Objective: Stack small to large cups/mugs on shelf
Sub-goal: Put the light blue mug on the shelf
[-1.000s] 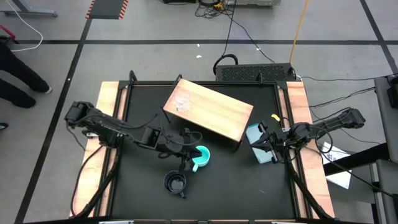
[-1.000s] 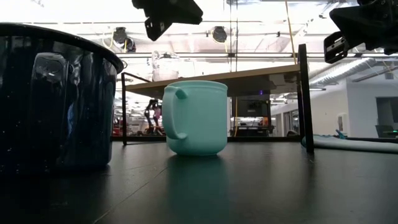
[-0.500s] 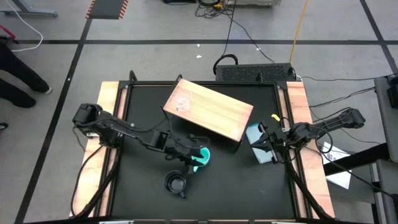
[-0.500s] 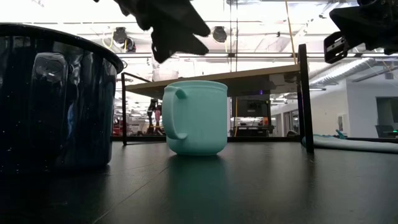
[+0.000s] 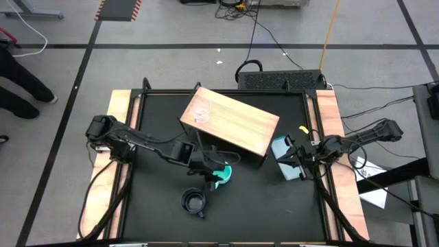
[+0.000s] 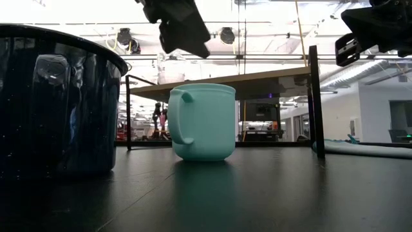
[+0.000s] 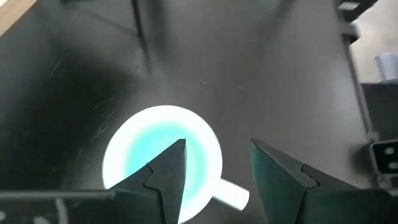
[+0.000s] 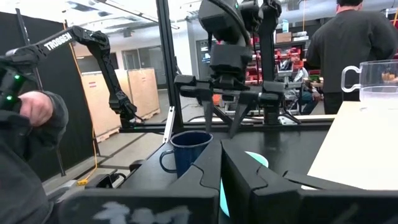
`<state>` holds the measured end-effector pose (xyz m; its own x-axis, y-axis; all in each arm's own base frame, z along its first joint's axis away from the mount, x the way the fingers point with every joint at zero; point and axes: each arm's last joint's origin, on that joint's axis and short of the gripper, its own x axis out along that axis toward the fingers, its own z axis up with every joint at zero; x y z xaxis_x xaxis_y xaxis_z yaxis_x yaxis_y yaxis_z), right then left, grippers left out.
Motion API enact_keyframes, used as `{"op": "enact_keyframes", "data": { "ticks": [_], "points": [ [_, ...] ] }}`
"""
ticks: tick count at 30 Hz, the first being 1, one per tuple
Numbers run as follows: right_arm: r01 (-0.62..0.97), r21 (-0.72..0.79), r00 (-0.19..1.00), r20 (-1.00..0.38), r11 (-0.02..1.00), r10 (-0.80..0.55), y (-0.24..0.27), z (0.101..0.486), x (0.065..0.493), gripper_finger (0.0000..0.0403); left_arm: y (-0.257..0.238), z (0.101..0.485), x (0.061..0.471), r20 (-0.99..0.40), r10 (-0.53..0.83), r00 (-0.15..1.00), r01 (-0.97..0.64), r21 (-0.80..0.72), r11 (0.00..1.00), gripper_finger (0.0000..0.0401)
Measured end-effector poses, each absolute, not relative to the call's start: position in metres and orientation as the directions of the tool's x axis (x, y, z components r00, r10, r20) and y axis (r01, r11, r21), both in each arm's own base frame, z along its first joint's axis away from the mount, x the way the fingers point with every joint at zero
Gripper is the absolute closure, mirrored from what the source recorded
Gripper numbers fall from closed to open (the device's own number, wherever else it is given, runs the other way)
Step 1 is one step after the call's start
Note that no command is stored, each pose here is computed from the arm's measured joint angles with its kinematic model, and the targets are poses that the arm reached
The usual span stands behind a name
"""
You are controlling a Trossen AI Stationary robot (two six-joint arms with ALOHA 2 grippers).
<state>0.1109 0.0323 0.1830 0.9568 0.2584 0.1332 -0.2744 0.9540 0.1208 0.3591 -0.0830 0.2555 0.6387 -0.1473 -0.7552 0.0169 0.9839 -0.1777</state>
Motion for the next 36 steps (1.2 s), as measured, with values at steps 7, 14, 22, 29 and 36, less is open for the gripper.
{"op": "enact_keyframes", "data": {
  "ticks": [7, 14, 22, 29, 36],
  "points": [
    [-0.275, 0.121, 0.957, 0.134, 0.954, 0.258, 0.032, 0.183, 0.111, 0.0403, -0.075, 0.251, 0.355, -0.811, -0.098, 0.577, -0.078, -0.174, 0.982, 0.0224],
    [-0.275, 0.122, 0.957, 0.135, 0.954, 0.258, 0.032, 0.183, 0.111, 0.0403, -0.069, 0.246, 0.352, -0.844, -0.027, 0.535, -0.137, -0.119, 0.983, 0.0224],
    [-0.275, 0.122, 0.956, 0.141, 0.954, 0.258, 0.032, 0.184, 0.111, 0.0403, -0.064, 0.242, 0.348, -0.866, 0.067, 0.495, -0.196, -0.036, 0.98, 0.0224],
    [-0.275, 0.122, 0.956, 0.141, 0.954, 0.258, 0.032, 0.184, 0.111, 0.0403, -0.061, 0.242, 0.347, -0.87, 0.094, 0.484, -0.227, -0.021, 0.974, 0.0224],
    [-0.275, 0.122, 0.956, 0.14, 0.953, 0.258, 0.032, 0.184, 0.111, 0.0403, -0.063, 0.227, 0.356, -0.881, 0.088, 0.465, -0.231, -0.025, 0.973, 0.0224]
  ]
}}
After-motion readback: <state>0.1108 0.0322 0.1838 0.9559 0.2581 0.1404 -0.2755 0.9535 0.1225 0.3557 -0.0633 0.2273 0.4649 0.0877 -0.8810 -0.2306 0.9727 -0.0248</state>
